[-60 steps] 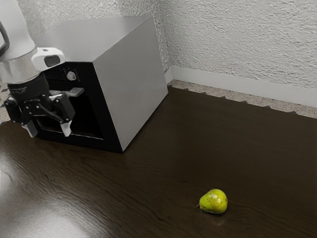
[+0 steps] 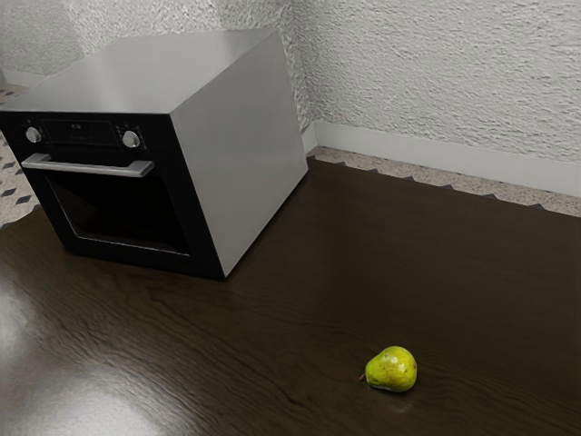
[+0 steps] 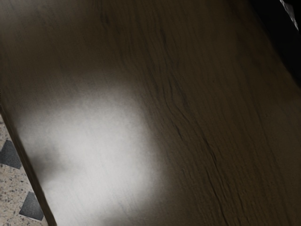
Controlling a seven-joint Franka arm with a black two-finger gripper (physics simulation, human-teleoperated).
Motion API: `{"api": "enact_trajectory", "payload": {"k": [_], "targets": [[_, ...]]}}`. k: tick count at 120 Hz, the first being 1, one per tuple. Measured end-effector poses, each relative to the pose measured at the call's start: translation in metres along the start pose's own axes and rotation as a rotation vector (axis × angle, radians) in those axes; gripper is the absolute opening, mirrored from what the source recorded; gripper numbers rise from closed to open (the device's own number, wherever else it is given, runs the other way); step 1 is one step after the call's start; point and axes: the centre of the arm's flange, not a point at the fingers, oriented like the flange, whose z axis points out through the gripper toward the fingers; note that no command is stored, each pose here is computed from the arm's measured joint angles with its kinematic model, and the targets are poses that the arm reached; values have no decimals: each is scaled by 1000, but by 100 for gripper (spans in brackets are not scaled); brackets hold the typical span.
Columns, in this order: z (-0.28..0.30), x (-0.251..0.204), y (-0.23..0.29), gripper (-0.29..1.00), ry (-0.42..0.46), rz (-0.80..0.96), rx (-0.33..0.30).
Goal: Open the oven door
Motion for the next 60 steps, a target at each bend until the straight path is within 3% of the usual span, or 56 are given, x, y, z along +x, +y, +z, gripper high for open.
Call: {"api": "enact_trajectory", "payload": {"k": [6,14,26,45,60], "targets": [[3,9,31,70,76,-8,24],[3,10,50,70,118,-26,-35],[-1,20,39,70,126,-118,-154],[14,48,40,70,148,-270,-237],[32,87,57,70,171,-358,-262]]}}
